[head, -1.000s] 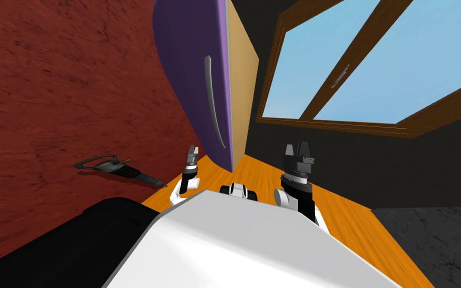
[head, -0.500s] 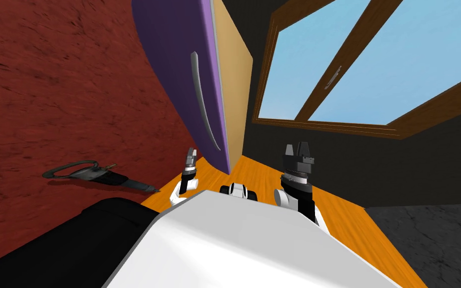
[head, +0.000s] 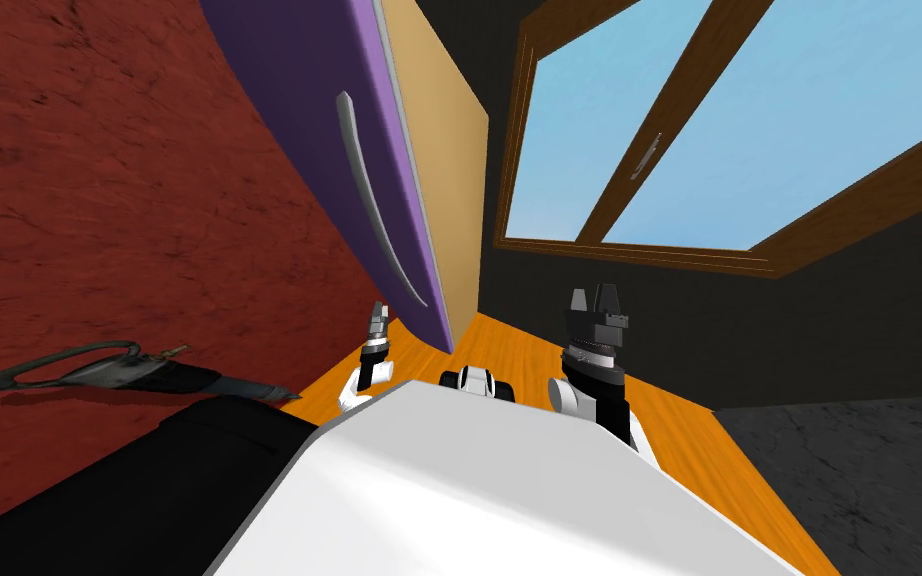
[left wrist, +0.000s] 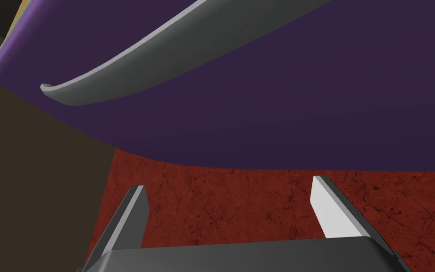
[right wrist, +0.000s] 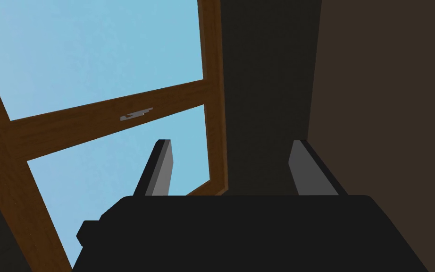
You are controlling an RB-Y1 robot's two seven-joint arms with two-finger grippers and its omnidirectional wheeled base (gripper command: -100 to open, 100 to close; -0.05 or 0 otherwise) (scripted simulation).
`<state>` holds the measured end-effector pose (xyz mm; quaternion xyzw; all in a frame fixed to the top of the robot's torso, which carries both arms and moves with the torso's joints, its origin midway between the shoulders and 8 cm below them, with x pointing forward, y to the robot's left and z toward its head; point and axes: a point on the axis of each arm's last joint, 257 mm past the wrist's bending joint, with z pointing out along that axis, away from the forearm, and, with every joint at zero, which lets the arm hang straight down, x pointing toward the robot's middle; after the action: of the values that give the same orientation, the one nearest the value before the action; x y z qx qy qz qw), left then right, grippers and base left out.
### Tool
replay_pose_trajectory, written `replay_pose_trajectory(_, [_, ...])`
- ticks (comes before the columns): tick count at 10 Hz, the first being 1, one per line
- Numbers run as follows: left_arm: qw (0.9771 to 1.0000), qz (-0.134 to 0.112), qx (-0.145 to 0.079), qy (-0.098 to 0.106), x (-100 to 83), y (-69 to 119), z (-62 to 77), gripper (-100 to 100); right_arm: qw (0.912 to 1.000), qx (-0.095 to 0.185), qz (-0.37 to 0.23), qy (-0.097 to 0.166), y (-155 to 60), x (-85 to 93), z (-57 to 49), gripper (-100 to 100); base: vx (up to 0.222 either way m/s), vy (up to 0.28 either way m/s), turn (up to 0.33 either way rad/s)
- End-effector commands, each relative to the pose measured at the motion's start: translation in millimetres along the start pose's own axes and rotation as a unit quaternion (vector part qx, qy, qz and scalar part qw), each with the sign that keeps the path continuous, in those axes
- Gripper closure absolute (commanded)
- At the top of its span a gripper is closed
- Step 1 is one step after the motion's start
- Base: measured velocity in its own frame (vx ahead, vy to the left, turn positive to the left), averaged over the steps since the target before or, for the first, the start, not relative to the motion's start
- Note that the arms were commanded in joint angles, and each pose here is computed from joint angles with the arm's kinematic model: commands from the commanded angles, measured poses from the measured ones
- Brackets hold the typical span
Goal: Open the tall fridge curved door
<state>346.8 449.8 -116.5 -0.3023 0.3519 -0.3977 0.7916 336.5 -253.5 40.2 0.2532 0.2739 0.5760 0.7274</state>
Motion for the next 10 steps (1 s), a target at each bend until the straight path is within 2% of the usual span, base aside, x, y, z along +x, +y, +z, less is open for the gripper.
replay_pose_trajectory(1, [0.9997,0.011,-0.022,-0.009,-9.1,21.4,-11.7,-100,1.0000,0.000,0.000,0.000,0,0.0,0.0,0,0.087,-0.070,-0.047])
replay_pose_trajectory(3, [0.9986,0.028,-0.037,-0.026,-24.4,41.3,-22.4,-100,1.0000,0.000,0.000,0.000,0,0.0,0.0,0,0.103,-0.086,-0.112])
replay_pose_trajectory(6, [0.9969,0.035,-0.062,-0.033,-31.0,63.5,-37.2,-100,1.0000,0.000,0.000,0.000,0,0.0,0.0,0,0.071,-0.078,-0.054])
replay_pose_trajectory(8, [0.9948,0.050,-0.075,-0.047,-43.3,78.5,-47.7,-100,1.0000,0.000,0.000,0.000,0,0.0,0.0,0,0.071,-0.064,-0.119])
replay_pose_trajectory(10, [0.9926,0.056,-0.093,-0.053,-48.1,93.3,-59.7,-100,1.0000,0.000,0.000,0.000,0,0.0,0.0,0,0.068,-0.069,-0.054])
